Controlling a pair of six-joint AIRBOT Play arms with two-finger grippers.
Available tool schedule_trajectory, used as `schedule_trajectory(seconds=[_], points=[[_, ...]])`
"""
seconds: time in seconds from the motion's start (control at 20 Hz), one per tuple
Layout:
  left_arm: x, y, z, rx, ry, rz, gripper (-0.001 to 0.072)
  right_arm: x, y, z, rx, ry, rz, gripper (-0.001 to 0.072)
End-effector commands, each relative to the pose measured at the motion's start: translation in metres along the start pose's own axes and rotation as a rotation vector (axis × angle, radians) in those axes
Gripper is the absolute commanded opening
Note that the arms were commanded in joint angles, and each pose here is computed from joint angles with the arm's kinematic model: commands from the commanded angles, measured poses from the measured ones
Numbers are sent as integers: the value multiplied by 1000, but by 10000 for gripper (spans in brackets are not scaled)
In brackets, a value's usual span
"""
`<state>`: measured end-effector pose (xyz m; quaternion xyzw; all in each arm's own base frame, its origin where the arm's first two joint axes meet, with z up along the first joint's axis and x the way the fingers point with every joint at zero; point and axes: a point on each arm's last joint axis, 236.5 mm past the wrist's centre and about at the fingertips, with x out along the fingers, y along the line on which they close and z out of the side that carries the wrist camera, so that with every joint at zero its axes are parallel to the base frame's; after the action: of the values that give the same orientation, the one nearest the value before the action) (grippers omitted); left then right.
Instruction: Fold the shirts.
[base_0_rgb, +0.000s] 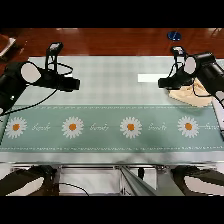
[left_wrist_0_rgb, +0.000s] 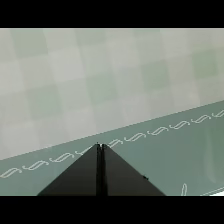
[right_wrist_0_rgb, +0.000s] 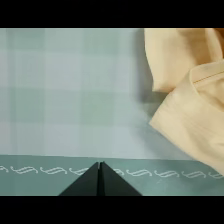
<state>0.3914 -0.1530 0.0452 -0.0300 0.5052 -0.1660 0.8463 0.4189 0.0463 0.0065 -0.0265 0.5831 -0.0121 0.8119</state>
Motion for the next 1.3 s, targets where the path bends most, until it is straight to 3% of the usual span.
schedule_trajectory(seconds=[0.0, 0.7, 0.9, 0.95, 1.0, 1.1, 1.25], points=[[0, 0, 0, 0, -1, 0, 19, 0, 0, 0, -1, 0, 0, 26], [0, 0, 15, 0, -60, 1, 19, 0, 1, 2, 1, -8, 4, 27], [1, 3, 39, -1, -160, 7, 35, -3, 2, 35, -25, -150, 7, 34], [3, 5, 46, 1, -189, 13, 186, -6, -7, 54, -59, -231, -38, 198], [6, 7, 51, 3, -210, 18, 517, -13, -17, 76, -101, -322, -93, 411], [14, 10, 57, 1, -227, 24, 508, -33, -44, 129, -115, -552, -195, 417], [26, 12, 52, -3, -202, 27, 508, -16, -122, 152, 160, -577, -252, 416]])
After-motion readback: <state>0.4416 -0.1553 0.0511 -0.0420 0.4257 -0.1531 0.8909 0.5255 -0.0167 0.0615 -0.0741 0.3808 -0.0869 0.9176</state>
